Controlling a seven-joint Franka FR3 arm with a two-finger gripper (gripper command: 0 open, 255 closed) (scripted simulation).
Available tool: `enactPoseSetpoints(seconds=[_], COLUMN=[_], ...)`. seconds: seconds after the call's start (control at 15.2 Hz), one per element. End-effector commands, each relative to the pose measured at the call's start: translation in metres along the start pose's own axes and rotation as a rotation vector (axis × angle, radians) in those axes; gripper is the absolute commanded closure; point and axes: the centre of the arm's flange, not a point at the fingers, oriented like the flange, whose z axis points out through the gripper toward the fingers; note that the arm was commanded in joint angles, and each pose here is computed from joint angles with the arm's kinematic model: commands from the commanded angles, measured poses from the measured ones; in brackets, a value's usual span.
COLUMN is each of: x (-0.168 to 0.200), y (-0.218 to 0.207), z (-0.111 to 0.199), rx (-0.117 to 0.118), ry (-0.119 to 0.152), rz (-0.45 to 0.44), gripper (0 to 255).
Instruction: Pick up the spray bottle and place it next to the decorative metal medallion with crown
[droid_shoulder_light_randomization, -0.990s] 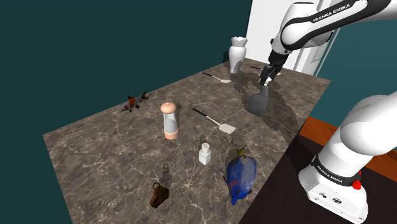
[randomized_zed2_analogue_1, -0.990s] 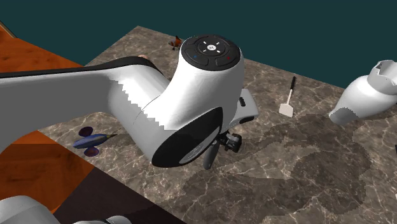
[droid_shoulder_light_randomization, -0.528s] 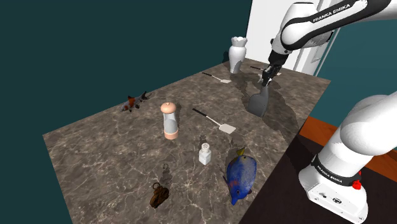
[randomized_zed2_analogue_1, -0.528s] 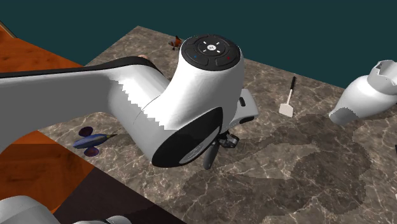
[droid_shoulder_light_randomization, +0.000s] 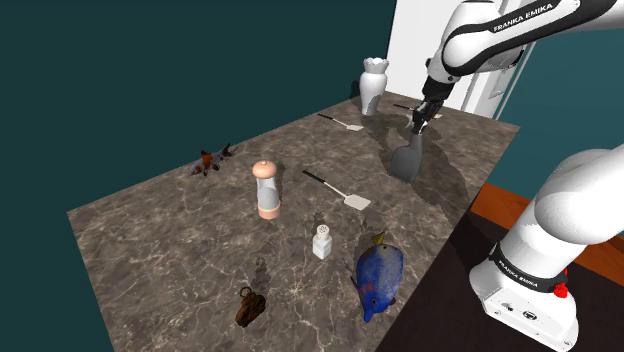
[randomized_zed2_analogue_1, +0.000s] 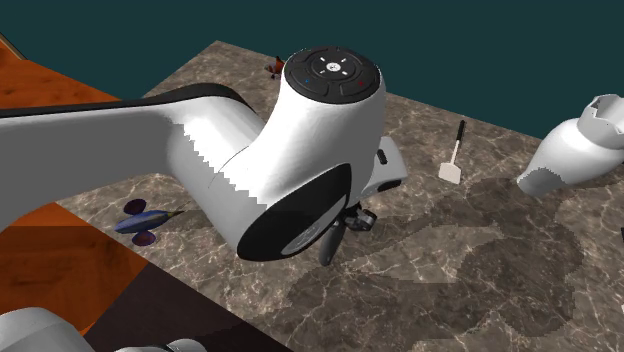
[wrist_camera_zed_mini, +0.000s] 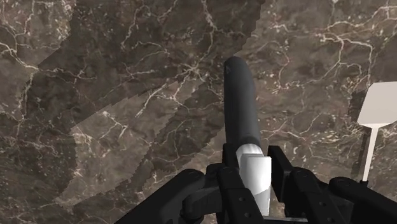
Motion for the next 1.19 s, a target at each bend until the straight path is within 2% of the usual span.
enactPoseSetpoints(seconds=[0.0,1.12], x=[0.001,0.014], y=[0.000,0.001], z=[-0.009,-0.098], rx=[0.000,0.000], ry=[0.000,0.000], rz=[0.000,0.000], gripper=[255,255])
